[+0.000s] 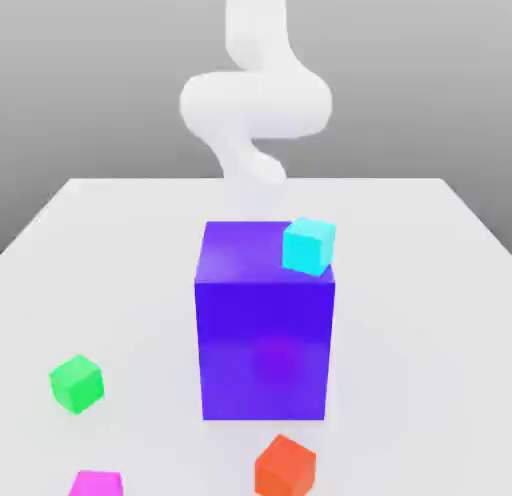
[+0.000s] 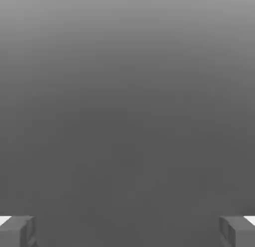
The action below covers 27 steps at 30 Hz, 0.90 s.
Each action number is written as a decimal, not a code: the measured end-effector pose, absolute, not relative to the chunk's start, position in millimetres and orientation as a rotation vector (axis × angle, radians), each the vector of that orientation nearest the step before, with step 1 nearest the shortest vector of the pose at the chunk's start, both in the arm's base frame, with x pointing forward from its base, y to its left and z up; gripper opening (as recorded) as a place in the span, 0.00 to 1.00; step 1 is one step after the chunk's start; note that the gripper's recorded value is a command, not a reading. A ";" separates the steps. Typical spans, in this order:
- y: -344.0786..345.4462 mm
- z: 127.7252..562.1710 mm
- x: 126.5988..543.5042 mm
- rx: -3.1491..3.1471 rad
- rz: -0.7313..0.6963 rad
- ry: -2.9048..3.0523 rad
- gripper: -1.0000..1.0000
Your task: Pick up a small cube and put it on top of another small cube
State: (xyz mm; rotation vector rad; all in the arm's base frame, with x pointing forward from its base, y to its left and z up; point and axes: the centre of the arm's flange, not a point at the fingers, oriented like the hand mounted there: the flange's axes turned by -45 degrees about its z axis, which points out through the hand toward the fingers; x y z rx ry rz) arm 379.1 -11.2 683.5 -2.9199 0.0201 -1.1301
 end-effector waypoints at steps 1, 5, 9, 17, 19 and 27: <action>-16.1 671.0 392.7 -2.933 -1.091 0.020 0.50; -35.7 619.2 439.1 -2.977 -0.944 0.025 0.50; -56.2 561.9 477.1 -3.015 -0.799 0.033 0.50; -101.3 432.6 526.4 -3.076 -0.509 0.063 0.50; -114.2 398.1 532.4 -3.089 -0.436 0.075 0.50; -155.4 256.9 533.3 -3.128 -0.140 0.093 0.50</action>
